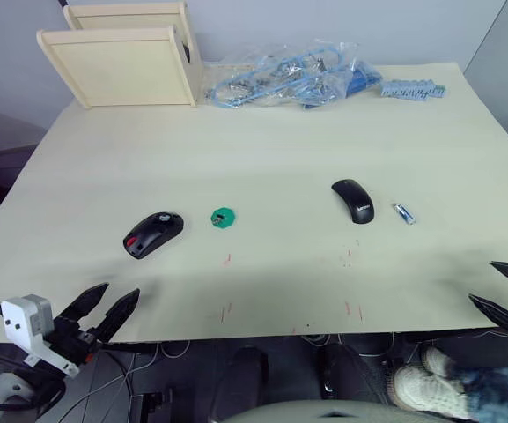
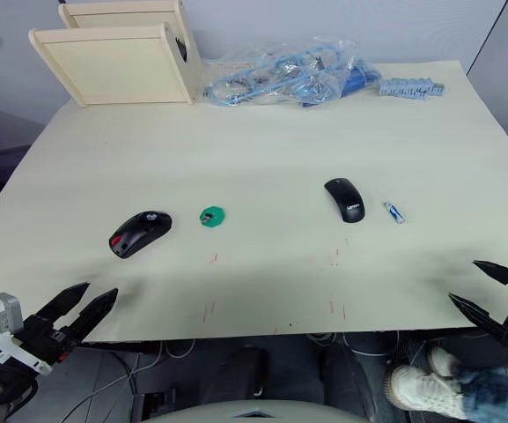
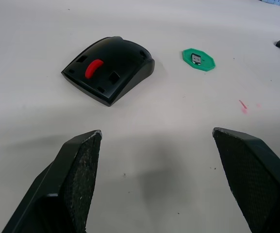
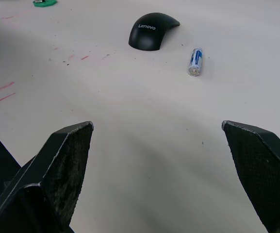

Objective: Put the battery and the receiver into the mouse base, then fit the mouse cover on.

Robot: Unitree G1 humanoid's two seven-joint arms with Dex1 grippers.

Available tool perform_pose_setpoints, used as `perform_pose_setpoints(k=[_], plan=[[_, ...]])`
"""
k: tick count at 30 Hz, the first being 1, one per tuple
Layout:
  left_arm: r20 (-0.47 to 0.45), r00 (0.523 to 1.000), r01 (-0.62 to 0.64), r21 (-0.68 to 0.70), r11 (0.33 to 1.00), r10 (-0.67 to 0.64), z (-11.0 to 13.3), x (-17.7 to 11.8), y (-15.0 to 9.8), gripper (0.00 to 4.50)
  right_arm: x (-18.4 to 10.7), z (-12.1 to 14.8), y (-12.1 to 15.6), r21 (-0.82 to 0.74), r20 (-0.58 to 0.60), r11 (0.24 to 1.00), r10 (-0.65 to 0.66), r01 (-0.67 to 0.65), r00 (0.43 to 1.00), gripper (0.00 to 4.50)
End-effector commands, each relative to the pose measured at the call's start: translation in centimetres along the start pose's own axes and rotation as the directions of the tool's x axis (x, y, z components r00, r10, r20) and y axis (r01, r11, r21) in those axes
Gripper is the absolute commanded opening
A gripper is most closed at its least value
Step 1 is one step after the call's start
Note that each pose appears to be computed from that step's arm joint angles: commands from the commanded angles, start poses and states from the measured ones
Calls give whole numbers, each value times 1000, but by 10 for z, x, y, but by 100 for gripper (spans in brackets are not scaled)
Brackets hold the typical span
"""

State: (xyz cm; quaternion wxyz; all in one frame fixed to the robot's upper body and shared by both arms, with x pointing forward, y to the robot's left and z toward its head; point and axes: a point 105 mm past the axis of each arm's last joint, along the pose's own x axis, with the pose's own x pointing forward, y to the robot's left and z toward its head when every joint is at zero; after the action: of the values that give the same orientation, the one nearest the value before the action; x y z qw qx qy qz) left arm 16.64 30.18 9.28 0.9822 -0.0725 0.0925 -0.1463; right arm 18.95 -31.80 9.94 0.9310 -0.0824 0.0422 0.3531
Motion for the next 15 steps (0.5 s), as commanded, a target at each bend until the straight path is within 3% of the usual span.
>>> perform_pose_setpoints(k=[1, 10, 15], plan=[[11, 1000, -1, 33, 999, 1, 10, -3, 5, 389, 7, 18, 1, -55, 58, 998, 11, -8, 998, 450], [9, 995, 101, 82, 991, -102, 34, 8, 9, 389, 61, 60, 25, -109, 192, 976, 206, -188, 959, 450], [-1, 983, 184, 133, 974, -186, 49, 15, 12, 389, 84, 84, 46, -158, 240, 934, 352, -321, 905, 450]])
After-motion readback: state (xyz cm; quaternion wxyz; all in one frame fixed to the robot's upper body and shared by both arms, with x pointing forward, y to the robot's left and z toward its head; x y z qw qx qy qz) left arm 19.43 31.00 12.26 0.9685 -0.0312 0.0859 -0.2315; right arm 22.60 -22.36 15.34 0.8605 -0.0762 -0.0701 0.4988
